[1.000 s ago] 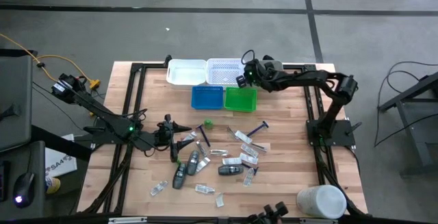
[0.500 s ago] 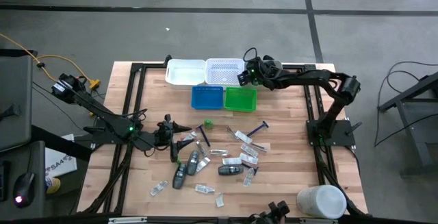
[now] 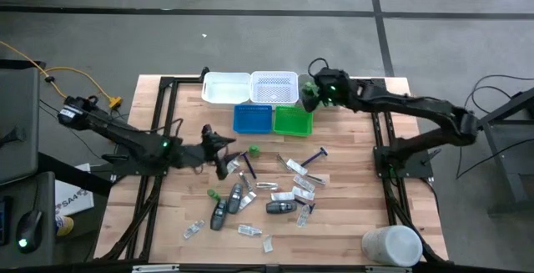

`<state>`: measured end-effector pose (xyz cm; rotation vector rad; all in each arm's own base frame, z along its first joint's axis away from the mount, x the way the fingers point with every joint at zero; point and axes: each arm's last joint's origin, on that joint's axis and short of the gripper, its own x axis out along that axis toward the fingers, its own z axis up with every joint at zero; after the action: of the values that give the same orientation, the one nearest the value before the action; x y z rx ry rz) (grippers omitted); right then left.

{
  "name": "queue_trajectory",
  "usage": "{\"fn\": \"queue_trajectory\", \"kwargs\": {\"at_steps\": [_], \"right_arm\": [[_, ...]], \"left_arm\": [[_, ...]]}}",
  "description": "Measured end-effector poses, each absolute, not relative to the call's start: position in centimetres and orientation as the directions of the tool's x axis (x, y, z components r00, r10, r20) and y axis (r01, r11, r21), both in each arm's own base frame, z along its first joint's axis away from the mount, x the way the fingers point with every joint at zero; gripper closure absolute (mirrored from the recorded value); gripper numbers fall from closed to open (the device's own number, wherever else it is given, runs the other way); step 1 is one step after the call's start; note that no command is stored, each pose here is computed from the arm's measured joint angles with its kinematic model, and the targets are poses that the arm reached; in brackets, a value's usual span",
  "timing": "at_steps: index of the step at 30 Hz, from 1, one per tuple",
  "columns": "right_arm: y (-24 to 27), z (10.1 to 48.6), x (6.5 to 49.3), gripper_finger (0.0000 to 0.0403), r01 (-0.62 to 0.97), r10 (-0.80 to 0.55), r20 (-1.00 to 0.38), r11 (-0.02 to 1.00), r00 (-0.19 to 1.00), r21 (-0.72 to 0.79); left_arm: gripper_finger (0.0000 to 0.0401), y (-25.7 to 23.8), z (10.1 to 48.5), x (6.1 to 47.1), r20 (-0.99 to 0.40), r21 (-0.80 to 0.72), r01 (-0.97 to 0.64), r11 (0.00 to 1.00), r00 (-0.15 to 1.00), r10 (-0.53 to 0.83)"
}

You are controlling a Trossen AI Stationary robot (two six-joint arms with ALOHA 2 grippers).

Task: Pick & Place Travel size toiletries
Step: Put the green shampoo bottle into the gray bin

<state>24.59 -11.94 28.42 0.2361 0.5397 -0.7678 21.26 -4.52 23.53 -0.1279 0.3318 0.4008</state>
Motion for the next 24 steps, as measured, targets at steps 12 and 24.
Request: {"fn": "queue_trajectory", "kwargs": {"at_steps": [12, 24], "right_arm": [[-3.0, 31.1, 22.6, 0.0147, 0.425, -0.380, -0.550, 0.904, 0.744, -0.050], [2.2, 30.9, 22.5, 0.0147, 0.273, -0.240, -0.567, 0.961, 0.788, -0.028]], "left_arm": [[0.0171, 0.5, 22.4, 22.8, -0.452, 0.063, -0.227, 0.972, 0.862, 0.230], [0.0171, 1.4, 17.3, 25.6, -0.602, 0.065, -0.208, 0.976, 0.772, 0.205]]}}
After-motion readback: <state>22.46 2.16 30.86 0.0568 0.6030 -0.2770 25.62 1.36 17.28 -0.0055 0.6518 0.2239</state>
